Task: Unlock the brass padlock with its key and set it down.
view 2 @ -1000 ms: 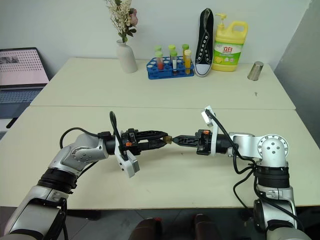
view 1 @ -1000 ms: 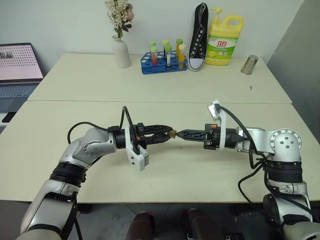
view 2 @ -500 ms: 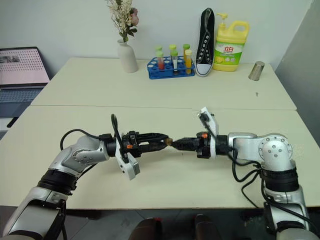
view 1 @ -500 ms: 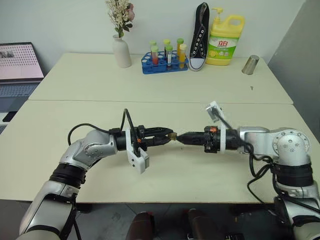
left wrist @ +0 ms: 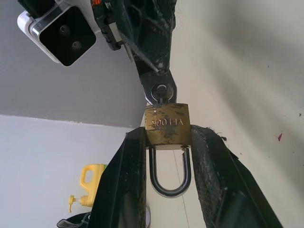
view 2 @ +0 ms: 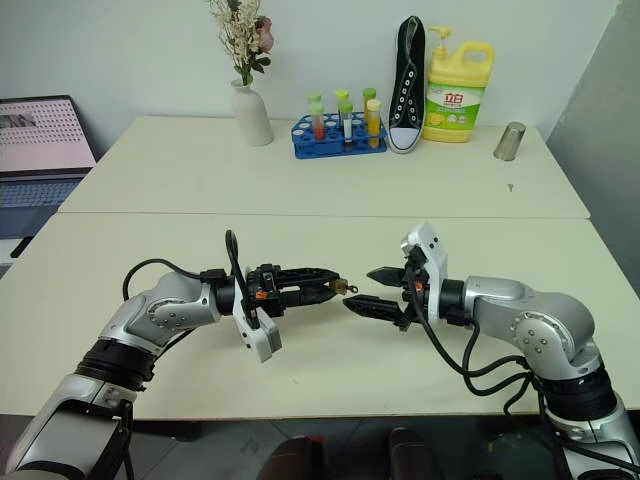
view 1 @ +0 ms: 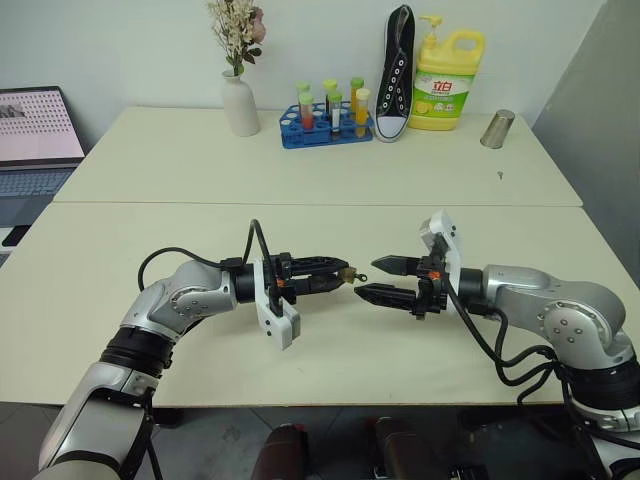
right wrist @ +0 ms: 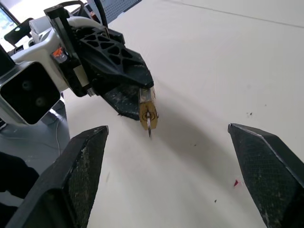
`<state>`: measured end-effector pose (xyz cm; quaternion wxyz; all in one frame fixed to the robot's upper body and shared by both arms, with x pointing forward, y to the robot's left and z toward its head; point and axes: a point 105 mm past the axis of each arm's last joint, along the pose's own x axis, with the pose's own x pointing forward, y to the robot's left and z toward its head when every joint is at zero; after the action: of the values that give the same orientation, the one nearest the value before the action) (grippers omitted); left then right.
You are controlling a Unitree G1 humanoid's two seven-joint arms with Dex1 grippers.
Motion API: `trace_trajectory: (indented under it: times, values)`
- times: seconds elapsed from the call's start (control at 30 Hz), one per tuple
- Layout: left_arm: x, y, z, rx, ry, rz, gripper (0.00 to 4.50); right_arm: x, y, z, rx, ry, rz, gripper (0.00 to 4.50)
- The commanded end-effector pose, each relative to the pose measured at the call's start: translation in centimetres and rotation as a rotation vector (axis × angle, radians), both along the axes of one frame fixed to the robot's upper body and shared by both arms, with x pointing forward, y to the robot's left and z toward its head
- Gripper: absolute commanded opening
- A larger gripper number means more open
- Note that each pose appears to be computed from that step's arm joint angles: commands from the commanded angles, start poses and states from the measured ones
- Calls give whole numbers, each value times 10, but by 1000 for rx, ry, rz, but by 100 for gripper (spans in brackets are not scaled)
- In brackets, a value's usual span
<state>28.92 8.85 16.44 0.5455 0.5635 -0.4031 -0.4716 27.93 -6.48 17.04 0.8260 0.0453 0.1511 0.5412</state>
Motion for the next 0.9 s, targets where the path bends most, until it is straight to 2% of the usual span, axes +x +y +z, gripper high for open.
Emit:
trace_trajectory:
  times: [0.03,0.23,0.3,0.43,0.63,0.67,0.9]
  values:
    - [-1,-4,10,-32,-30,-20,96,1,11,11,44,-41,17,422]
    - [-2,-3,8,-32,-23,-16,96,4,17,8,49,-32,26,422]
    - [-2,-2,8,-32,-22,-15,96,4,17,7,48,-29,28,385]
    - [-2,-2,7,-34,-19,-15,96,5,17,7,55,-21,31,257]
    - [-2,-2,7,-37,-16,-13,96,5,16,6,48,-13,41,25]
    - [-2,-2,7,-37,-16,-11,96,4,16,6,49,-9,47,14]
    - [-2,-1,5,-30,-13,-8,96,0,18,9,63,1,87,15]
